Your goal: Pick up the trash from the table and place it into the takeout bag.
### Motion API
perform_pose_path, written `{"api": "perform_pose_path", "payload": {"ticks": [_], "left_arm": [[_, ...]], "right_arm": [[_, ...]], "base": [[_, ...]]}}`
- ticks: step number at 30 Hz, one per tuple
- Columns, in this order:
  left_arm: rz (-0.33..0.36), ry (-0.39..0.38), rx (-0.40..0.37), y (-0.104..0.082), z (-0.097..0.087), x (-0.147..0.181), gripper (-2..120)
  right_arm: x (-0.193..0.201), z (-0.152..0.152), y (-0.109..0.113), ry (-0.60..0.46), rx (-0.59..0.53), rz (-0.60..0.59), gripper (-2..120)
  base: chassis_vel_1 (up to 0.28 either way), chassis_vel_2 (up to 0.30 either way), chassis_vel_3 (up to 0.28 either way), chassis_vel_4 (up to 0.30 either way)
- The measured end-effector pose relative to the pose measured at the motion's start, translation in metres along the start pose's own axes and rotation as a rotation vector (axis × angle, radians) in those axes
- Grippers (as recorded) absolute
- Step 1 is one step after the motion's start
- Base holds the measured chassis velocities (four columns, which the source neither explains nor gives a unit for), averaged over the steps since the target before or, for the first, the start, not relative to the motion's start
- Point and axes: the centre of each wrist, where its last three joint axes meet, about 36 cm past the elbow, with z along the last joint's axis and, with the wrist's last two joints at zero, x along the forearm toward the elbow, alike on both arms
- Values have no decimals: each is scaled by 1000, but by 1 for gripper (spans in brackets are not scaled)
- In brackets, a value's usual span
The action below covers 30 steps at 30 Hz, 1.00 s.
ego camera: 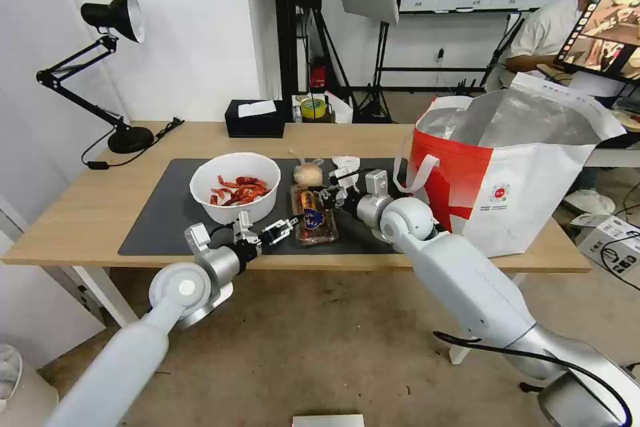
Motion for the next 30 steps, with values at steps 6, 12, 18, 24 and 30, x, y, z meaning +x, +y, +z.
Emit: {"api": "perform_pose_path", "payload": {"ticks": [6,12,18,24,30], "left_arm": [[2,4,0,-1,1,-5,100],[10,9,-5,-4,1,-11,100],[20,8,-6,-7,-3,-19,100],[27,12,3,-9,-2,-27,100],[26,17,7,-9,0,-31,100]], "right_arm": [[1,1,0,1,1,1,0],[1,0,-1,0,-1,2,0],[1,2,-2,2,-5,4,0],[1,2,-4,4,-9,10,0],[0,1,-5,2,-8,14,0]], "base": [[0,0,0,0],[0,0,0,0],[0,0,0,0],[0,0,0,0],[0,0,0,0]]}}
